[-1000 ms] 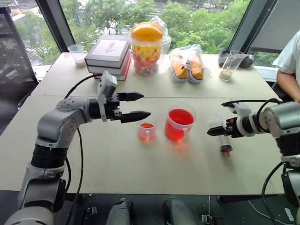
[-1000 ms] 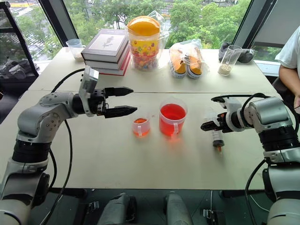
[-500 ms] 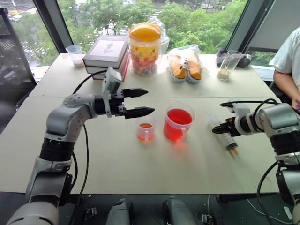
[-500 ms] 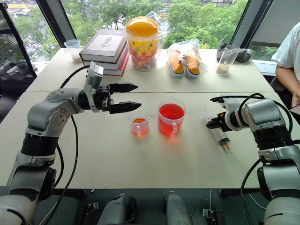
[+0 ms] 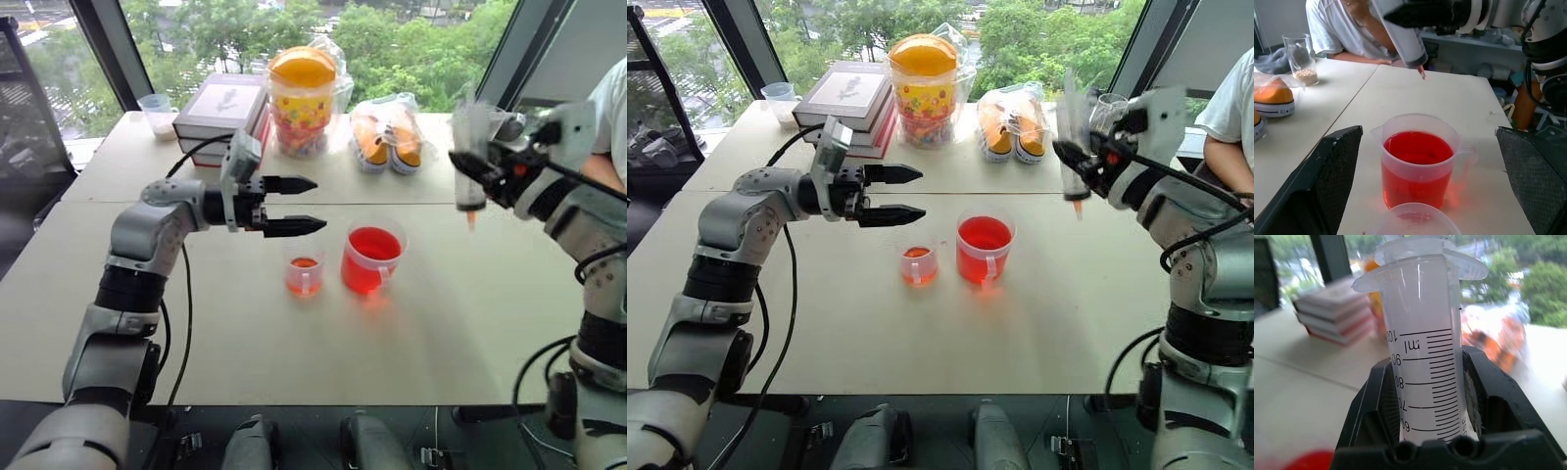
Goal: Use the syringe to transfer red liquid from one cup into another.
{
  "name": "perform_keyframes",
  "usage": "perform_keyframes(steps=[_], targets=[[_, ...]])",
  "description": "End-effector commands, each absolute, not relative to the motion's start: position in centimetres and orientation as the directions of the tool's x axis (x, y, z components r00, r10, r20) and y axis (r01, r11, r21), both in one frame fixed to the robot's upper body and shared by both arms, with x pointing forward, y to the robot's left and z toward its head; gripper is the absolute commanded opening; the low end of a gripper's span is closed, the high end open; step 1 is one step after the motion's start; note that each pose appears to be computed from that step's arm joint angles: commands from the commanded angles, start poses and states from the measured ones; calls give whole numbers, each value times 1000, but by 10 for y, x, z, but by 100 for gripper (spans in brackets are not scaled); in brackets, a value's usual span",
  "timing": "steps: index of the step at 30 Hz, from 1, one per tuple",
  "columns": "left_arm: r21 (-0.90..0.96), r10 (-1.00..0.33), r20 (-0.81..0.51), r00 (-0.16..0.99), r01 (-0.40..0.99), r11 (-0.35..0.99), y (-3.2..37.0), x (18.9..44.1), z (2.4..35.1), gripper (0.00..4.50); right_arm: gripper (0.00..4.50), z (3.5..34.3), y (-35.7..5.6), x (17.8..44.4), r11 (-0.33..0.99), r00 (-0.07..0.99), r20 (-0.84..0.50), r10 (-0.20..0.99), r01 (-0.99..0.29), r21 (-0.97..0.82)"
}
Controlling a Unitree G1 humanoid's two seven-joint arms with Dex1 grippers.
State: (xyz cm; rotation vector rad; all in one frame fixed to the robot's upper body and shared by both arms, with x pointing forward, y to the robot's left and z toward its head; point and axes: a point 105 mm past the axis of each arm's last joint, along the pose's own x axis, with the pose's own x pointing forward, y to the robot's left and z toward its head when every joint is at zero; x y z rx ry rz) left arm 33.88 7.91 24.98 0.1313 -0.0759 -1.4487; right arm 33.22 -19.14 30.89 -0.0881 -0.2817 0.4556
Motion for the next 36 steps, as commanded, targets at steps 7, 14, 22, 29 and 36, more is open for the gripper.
perform_keyframes(steps=[7, 14, 22, 29, 36], targets=[[227, -997, -21, 71, 972, 64, 71, 342, 273, 450, 139, 307, -157, 311, 832, 697, 554, 455, -555, 15], [241, -1000, 6, 26, 970, 27, 60, 343, 283, 450, 139, 256, -142, 320, 828, 719, 511, 471, -560, 23], [268, -997, 15, -73, 961, -67, 38, 336, 297, 450, 139, 224, -129, 327, 838, 741, 471, 478, -546, 9], [282, -992, 21, -127, 952, -116, 24, 335, 304, 450, 139, 214, -122, 326, 839, 746, 454, 488, -545, -6], [286, -987, 12, -159, 947, -149, 14, 335, 304, 450, 139, 211, -117, 321, 834, 739, 441, 510, -550, -43]])
